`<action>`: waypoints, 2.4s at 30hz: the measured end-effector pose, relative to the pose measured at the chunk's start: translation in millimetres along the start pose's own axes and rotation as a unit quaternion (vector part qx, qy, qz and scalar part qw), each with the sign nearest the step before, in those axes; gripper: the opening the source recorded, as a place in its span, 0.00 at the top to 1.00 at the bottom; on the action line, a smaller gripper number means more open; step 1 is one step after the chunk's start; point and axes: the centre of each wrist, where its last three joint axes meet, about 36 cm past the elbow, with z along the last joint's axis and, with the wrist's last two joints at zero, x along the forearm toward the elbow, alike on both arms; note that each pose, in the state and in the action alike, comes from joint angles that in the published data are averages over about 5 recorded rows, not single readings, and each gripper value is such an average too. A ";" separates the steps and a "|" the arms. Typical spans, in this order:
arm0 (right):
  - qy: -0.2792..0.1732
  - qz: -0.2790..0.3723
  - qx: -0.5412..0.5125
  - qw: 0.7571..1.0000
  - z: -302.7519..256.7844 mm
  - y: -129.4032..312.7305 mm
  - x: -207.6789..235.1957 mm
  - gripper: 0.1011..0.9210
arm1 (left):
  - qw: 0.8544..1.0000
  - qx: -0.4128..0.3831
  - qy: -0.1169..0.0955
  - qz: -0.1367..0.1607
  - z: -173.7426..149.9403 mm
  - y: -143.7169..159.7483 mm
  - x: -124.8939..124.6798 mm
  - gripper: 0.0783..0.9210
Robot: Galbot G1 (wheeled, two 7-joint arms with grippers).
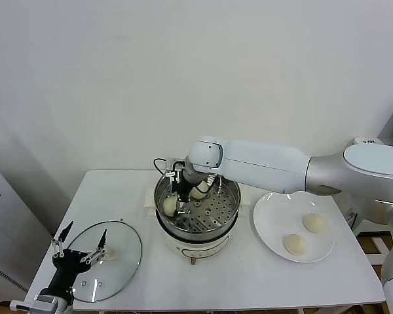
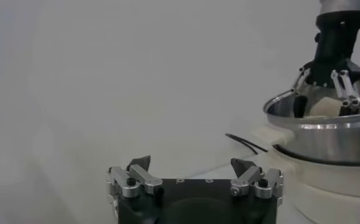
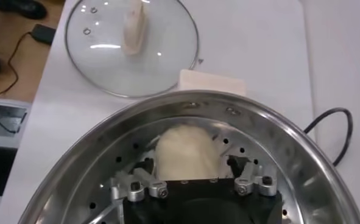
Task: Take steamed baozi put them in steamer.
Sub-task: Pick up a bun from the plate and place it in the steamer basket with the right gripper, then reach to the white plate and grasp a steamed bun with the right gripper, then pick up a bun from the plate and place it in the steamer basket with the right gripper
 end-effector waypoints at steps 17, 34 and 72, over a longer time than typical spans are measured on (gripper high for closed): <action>0.050 0.014 -0.008 0.999 129.7 -33.3 153.1 0.12 | 1.000 -0.001 -0.003 0.003 -3.4 -4.2 -4.3 0.12; 0.125 -0.050 -0.047 0.990 313.2 47.0 118.3 0.12 | 1.000 -0.007 0.002 0.004 -5.8 -9.8 -4.1 0.12; 0.148 -0.083 -0.038 0.985 359.3 86.9 44.6 0.72 | 1.000 -0.010 0.004 0.000 -5.0 -7.7 -0.9 0.12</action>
